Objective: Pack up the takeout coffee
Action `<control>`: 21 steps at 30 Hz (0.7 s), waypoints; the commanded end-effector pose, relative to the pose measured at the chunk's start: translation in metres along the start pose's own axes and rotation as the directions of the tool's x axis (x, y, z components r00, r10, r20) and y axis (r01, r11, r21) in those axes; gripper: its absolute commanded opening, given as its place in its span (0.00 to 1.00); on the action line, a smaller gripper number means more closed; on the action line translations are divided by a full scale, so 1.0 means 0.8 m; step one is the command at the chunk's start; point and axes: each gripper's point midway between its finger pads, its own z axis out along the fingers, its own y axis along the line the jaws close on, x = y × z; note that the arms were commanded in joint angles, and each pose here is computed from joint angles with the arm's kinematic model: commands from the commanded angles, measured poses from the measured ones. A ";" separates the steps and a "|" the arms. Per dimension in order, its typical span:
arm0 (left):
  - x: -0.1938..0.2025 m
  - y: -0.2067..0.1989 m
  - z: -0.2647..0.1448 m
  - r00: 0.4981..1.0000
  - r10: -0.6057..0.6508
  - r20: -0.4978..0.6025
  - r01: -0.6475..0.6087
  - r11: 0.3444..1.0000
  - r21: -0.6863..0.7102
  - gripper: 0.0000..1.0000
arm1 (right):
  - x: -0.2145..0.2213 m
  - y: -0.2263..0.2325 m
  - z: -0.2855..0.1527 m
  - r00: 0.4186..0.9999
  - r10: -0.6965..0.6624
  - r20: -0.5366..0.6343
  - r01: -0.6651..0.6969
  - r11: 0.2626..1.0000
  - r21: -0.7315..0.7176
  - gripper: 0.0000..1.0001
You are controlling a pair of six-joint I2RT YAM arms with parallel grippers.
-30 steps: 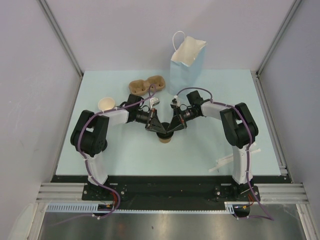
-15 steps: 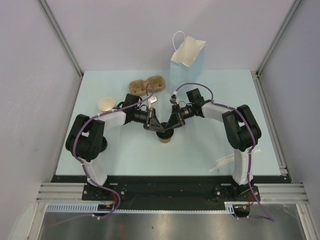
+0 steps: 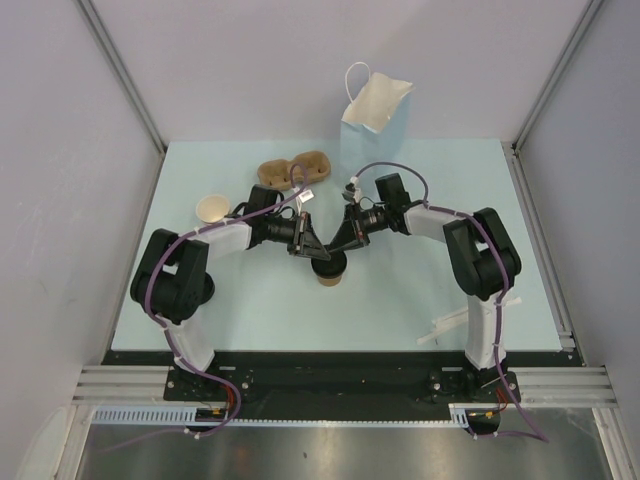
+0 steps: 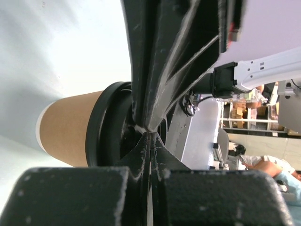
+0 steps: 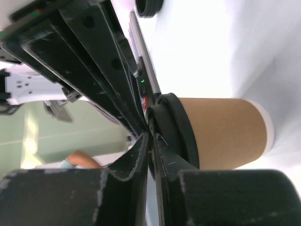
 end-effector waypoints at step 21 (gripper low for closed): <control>0.048 0.100 0.008 0.993 -0.109 -0.049 0.095 0.971 -0.219 0.00 | 0.038 -0.136 0.003 0.988 0.154 -0.018 -0.145 0.959 0.244 0.11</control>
